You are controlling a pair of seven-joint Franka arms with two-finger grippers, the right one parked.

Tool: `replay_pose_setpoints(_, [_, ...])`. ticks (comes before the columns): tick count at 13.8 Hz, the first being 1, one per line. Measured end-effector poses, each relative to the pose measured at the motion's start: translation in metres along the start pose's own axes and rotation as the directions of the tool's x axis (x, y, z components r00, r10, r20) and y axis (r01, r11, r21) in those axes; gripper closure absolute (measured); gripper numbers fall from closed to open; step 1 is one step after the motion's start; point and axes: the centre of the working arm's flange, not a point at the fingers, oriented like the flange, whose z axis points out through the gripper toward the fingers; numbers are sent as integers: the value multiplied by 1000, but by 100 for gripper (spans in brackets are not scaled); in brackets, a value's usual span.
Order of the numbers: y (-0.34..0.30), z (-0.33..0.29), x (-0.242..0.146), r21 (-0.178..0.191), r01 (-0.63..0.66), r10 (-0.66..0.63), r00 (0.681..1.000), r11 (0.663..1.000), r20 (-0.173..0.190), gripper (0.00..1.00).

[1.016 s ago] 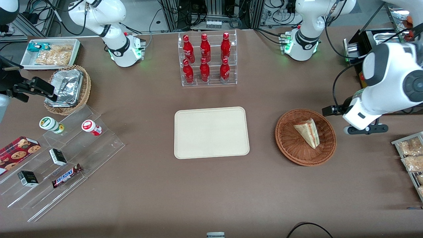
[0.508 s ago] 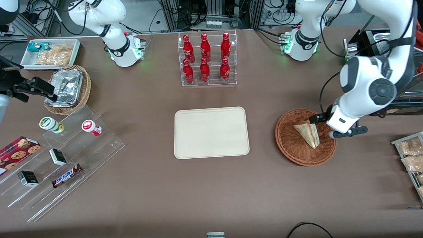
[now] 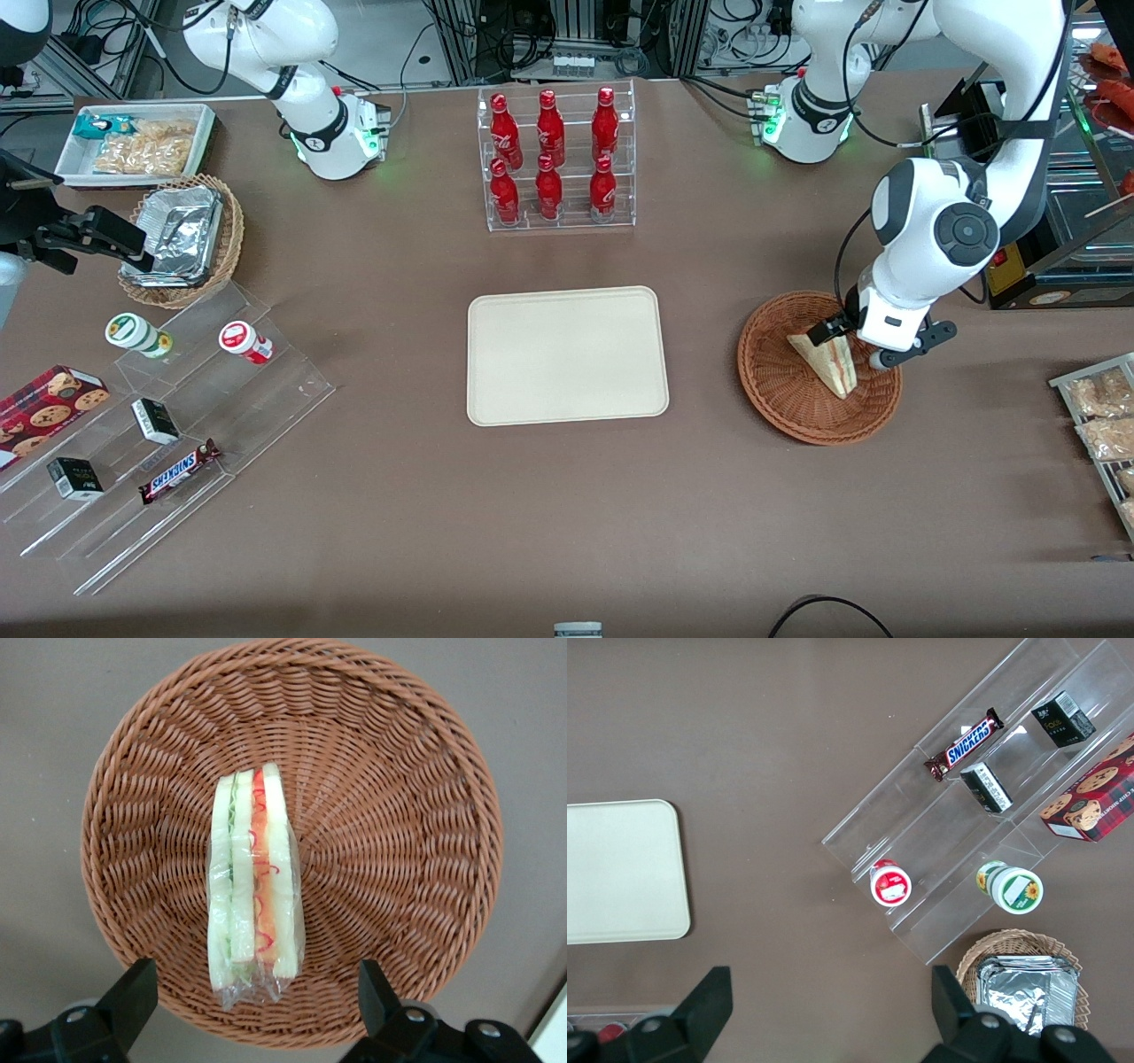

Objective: Place sandwich from basket to tray
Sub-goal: 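Lower the open left gripper around the sandwich and close it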

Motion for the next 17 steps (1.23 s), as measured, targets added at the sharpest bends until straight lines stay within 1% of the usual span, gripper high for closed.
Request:
replay_pose_setpoints(2, [-4, 12, -6, -10, 40, -40, 999, 999, -13, 0])
replay_pose_setpoints(4, [-9, 21, -10, -6, 54, -54, 999, 999, -8, 0])
replay_pose_setpoints(7, [-14, 32, -12, 8, 61, -61, 998, 998, 11, 0])
replay_pose_setpoints(10, [-12, 48, -10, 2, 65, -65, 998, 998, 7, 0])
replay_pose_setpoints(13, [-12, 63, -8, -4, 80, -80, 997, 997, 11, 1])
replay_pose_setpoints(14, [-12, 65, -7, -7, 87, -87, 996, 996, 14, 4])
replay_pose_setpoints(17, [-10, 64, -5, -15, 92, -92, 996, 996, 10, 39])
